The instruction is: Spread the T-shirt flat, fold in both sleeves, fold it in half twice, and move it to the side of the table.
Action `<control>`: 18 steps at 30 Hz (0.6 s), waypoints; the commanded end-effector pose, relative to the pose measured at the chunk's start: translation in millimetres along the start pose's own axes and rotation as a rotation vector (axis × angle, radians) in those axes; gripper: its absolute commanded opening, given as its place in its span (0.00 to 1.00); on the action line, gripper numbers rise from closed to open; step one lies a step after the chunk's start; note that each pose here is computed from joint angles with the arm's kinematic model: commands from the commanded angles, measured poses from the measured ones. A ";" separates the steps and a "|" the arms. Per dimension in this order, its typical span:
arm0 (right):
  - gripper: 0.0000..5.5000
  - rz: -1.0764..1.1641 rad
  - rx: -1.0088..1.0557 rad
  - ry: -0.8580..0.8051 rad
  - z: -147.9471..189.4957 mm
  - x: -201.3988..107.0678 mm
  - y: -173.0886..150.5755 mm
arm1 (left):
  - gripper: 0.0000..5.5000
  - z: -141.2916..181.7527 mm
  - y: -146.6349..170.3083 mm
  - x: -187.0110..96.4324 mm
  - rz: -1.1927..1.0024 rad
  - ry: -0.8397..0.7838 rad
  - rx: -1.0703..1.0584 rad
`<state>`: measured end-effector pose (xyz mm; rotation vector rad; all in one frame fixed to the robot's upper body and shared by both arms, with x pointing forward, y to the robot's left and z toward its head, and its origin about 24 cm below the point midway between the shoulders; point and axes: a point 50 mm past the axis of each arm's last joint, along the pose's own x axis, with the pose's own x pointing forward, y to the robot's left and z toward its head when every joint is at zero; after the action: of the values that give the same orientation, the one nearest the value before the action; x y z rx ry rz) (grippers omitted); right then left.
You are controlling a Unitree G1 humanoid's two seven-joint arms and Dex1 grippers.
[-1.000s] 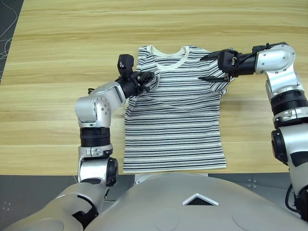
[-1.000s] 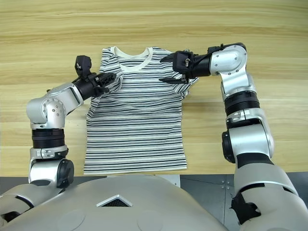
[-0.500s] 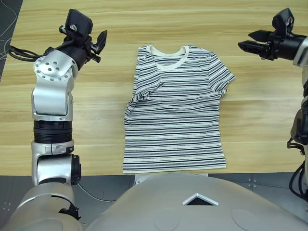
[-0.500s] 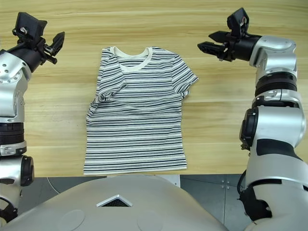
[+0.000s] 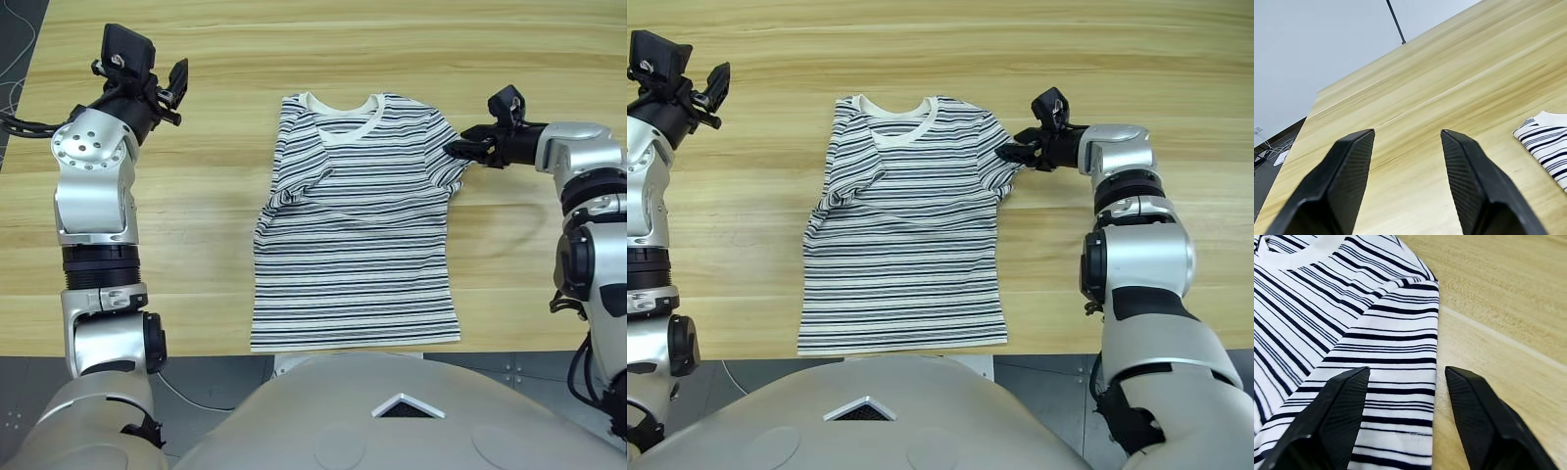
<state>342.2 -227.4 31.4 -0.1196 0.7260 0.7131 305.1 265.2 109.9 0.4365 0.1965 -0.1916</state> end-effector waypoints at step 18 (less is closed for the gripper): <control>0.30 0.176 -0.065 0.226 -38.3 -5.2 8.1 | 0.46 5.4 -1.9 -1.3 -0.019 0.001 -0.039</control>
<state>333.1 -232.0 34.2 -0.2067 0.7962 0.8972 303.2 261.9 111.0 0.4047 0.2105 -0.2051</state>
